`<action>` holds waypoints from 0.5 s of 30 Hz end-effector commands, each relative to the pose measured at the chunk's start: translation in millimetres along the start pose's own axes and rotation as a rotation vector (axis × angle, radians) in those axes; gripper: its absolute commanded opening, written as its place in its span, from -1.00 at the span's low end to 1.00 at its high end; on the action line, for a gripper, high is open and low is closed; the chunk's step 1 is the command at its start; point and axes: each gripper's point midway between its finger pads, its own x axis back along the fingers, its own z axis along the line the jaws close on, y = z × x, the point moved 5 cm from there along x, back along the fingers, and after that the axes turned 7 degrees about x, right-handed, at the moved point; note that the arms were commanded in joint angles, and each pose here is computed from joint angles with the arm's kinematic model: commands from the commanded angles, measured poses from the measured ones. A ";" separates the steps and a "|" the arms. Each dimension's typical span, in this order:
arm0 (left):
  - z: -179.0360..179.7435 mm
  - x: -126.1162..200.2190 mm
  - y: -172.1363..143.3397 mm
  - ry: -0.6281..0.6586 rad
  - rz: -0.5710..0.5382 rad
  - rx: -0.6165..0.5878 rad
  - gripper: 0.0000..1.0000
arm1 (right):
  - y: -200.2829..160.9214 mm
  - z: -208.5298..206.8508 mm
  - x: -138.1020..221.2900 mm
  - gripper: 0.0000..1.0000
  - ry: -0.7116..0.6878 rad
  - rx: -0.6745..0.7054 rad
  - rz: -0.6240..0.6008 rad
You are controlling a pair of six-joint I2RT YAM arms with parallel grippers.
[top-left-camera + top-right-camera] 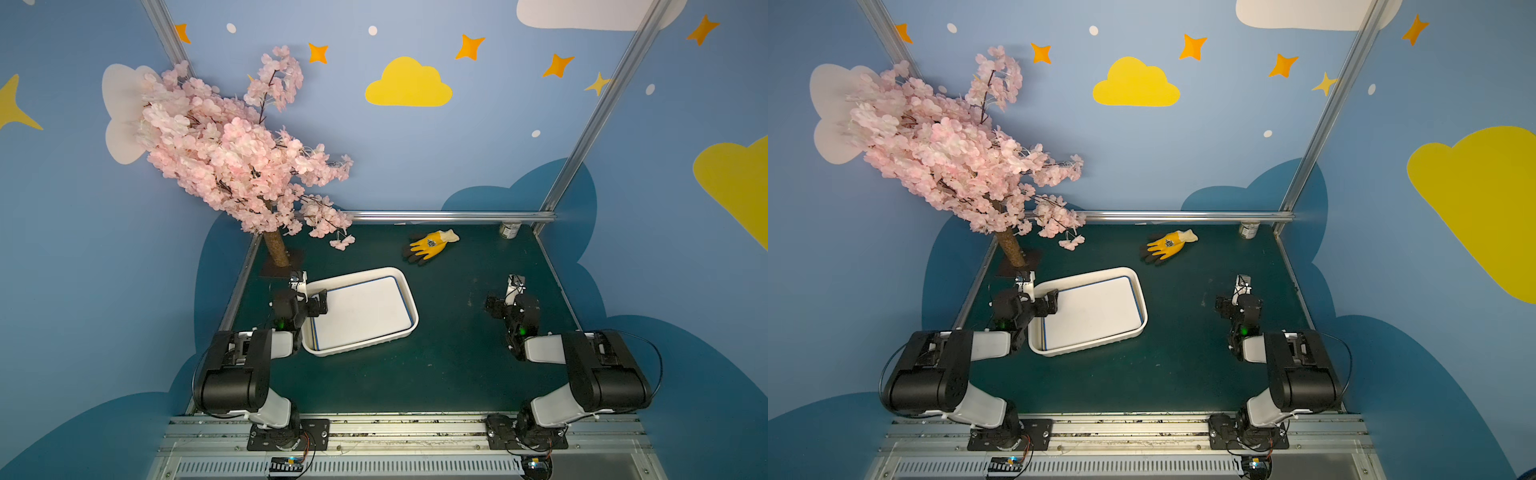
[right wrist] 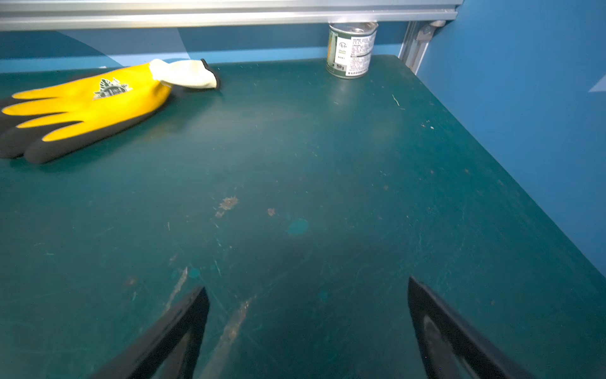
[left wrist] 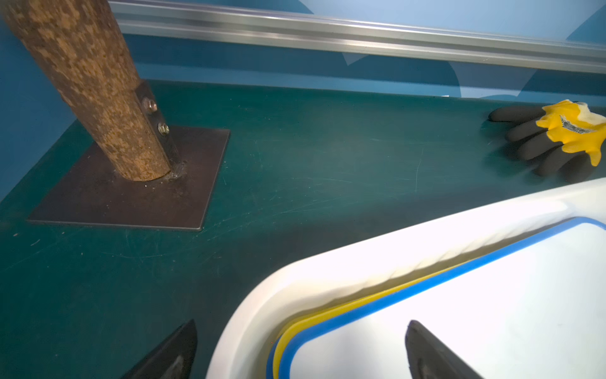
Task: Put the whiteboard into the storage box
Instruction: Reset both arms
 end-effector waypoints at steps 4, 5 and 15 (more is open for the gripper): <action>-2.4 -1.3 3.3 -0.016 -0.017 -0.011 0.99 | 10.0 2.0 -2.9 0.91 0.033 0.001 -0.024; -2.7 -1.4 2.8 -0.018 -0.015 -0.010 0.99 | 10.6 2.2 -2.5 0.91 0.032 0.002 -0.030; -2.1 -1.5 3.1 -0.016 -0.016 -0.010 0.99 | 10.5 2.4 -4.3 0.92 0.033 0.000 -0.022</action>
